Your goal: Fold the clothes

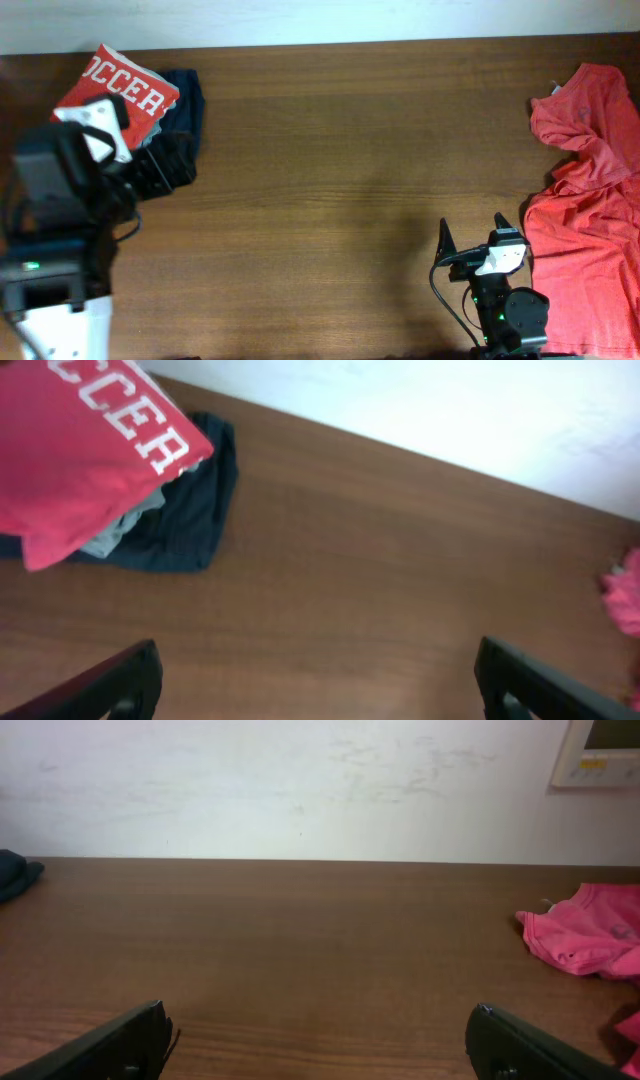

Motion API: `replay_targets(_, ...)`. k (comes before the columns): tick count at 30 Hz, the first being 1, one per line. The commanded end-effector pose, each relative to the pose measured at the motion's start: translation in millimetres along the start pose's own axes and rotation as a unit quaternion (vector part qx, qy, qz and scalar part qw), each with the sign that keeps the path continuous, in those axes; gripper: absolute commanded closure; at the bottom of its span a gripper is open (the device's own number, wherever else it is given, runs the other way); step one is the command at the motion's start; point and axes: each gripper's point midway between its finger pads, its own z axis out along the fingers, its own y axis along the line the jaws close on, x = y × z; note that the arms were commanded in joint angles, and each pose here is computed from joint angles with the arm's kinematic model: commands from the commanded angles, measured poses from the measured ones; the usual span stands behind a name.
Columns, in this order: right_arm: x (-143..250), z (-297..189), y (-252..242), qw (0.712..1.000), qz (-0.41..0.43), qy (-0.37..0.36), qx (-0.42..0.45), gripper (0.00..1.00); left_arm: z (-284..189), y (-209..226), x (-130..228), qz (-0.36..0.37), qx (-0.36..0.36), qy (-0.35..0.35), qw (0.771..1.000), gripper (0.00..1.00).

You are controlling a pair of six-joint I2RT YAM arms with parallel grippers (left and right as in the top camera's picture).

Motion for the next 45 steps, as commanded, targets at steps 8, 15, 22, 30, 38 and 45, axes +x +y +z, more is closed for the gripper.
replay_targets(8, 2, 0, -1, 1.000, -0.003, 0.001, 0.004, 0.01, 84, 51, 113, 0.004, -0.009, -0.003, 1.000, 0.01)
replay_targets(15, 2, 0, -1, 1.000, -0.003, 0.001, 0.004, 0.01, 103, 71, 160, 0.008, -0.013, -0.022, 1.000, 0.01)
replay_targets(22, 2, 0, -1, 1.000, -0.003, 0.001, 0.004, 0.01, 106, 99, 220, -0.002, -0.060, 0.019, 0.998, 0.01)
replay_targets(30, 2, 0, -1, 1.000, -0.003, 0.001, 0.004, 0.02, 107, 106, 242, 0.003, -0.056, -0.012, 0.998, 0.01)
replay_targets(38, 2, 0, -1, 1.000, -0.003, 0.001, 0.004, 0.01, 104, 103, 238, 0.012, -0.041, -0.055, 0.998, 0.01)
replay_targets(45, 2, 0, -1, 1.000, -0.003, 0.001, 0.004, 0.01, 94, 101, 221, 0.018, -0.043, -0.097, 0.994, 0.01)
